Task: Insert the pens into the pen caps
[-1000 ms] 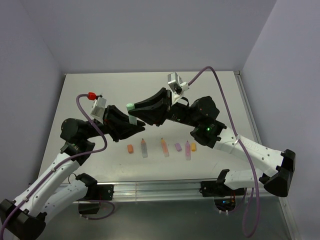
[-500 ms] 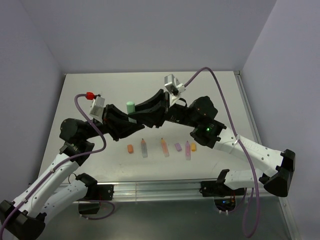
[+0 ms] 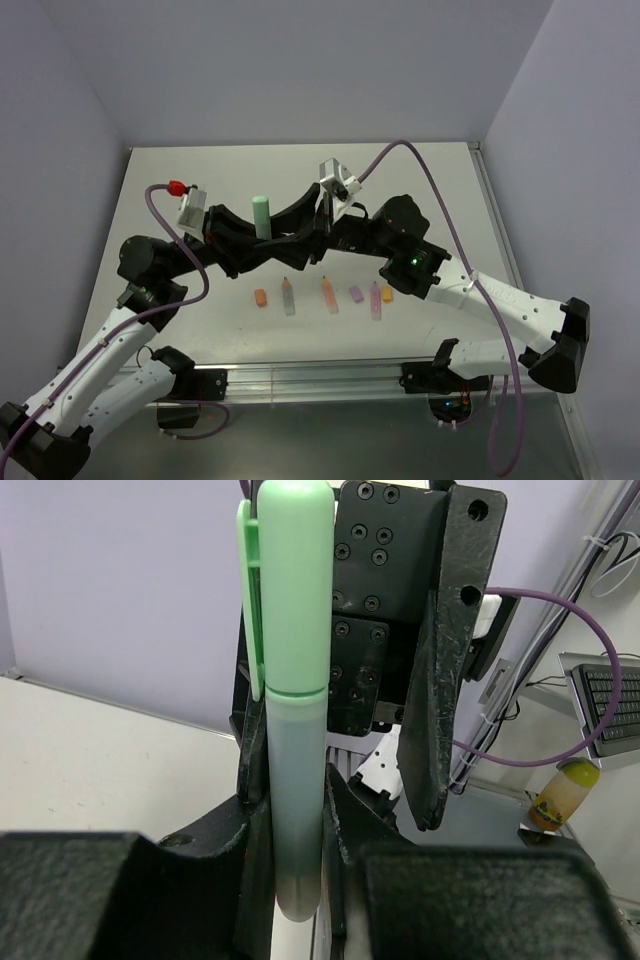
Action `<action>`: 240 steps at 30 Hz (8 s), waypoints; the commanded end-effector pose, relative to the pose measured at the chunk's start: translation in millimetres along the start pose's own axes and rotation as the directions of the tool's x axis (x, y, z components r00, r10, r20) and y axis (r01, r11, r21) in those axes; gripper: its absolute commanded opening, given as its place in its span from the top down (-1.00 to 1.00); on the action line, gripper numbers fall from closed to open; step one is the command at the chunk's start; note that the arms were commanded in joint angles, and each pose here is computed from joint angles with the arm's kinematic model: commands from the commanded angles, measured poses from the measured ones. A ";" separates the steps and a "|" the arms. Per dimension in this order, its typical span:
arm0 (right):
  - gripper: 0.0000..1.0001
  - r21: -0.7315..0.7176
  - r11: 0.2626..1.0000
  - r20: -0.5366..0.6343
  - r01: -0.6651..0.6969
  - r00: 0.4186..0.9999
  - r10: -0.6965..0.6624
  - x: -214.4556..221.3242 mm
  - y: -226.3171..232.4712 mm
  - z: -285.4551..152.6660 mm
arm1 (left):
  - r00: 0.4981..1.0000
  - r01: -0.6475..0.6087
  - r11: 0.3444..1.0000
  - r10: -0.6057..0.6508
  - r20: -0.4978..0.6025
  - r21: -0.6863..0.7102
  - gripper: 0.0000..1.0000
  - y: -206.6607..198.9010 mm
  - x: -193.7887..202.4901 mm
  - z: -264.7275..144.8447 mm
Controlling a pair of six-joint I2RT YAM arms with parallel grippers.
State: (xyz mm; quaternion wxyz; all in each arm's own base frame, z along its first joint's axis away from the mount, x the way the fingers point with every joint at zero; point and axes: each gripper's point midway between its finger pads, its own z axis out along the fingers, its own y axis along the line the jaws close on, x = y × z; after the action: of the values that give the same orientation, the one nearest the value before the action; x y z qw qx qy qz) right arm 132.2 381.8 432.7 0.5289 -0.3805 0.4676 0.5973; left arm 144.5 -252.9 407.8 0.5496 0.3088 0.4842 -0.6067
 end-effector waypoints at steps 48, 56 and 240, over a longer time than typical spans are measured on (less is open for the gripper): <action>-0.55 0.276 0.953 0.149 -0.127 0.985 0.088 -59.8 -54.3 -84.0 | 0.990 0.139 0.989 -0.140 0.003 0.056 0.99 -10.7 31.2 42.0; -0.56 0.248 0.961 0.134 -0.125 0.987 0.093 -57.7 -52.7 -80.3 | 0.984 0.177 0.980 -0.175 -0.029 0.089 0.99 -12.1 40.5 45.4; 0.11 0.979 0.198 -0.165 0.056 0.788 0.593 162.4 -320.6 -194.0 | 0.952 0.235 0.272 -0.260 0.164 -0.933 -0.51 189.7 69.7 -116.3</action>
State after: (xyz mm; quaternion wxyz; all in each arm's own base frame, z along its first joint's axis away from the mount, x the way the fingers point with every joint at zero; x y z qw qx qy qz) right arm 440.4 234.8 164.6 0.3553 -0.0278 0.9229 0.1461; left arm 291.5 -169.0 271.6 0.5201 -0.0923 0.7956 -0.2966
